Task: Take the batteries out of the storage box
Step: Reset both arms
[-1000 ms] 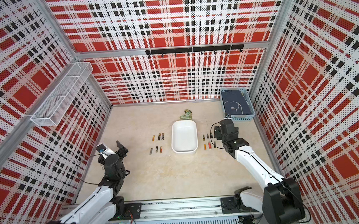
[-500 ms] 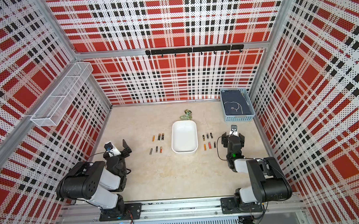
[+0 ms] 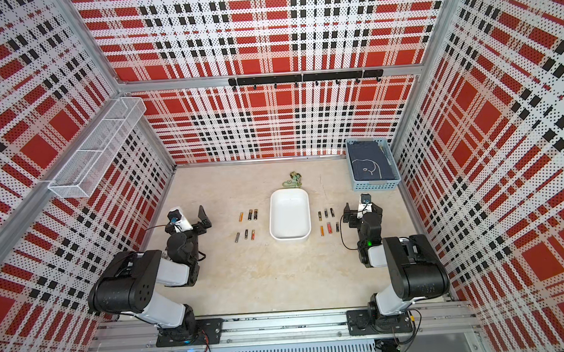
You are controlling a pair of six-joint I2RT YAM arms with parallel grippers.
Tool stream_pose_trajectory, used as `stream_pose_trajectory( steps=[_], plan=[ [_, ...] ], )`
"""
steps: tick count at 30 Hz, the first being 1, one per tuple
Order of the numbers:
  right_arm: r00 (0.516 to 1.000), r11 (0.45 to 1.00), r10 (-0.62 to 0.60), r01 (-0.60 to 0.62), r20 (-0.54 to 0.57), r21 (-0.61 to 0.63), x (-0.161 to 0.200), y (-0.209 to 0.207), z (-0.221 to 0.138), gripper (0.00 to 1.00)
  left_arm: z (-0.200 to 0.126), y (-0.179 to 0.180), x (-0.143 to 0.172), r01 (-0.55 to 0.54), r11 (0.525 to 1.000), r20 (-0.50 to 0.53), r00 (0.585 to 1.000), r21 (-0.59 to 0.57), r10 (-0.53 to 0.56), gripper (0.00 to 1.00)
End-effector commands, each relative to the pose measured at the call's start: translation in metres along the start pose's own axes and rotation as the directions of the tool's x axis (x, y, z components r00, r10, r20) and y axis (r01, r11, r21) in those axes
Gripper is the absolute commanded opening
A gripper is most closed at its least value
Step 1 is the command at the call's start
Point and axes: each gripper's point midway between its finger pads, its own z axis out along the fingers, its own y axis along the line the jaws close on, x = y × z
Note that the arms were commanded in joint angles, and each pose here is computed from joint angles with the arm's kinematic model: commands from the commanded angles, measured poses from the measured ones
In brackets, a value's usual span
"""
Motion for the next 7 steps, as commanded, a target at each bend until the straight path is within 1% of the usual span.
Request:
stream_pose_trajectory(
  steps=[1,3,7],
  plan=[
    [0.999,1.0,0.006,-0.006,0.037,-0.01,-0.0112,0.0006,0.0018,1.0,0.0021,-0.0043,-0.0007,-0.031,1.0,-0.005,1.0,0.0,0.031,0.99],
    [0.999,1.0,0.006,-0.005,0.036,-0.011,-0.0108,0.001,0.0019,1.0,0.0053,-0.0051,0.0,-0.024,1.0,-0.01,1.0,0.018,0.024,0.99],
    [0.999,1.0,0.006,-0.006,0.036,-0.01,-0.011,0.0007,0.0017,1.0,0.0034,-0.0042,0.001,-0.028,1.0,-0.014,0.999,0.011,0.028,0.99]
  ],
)
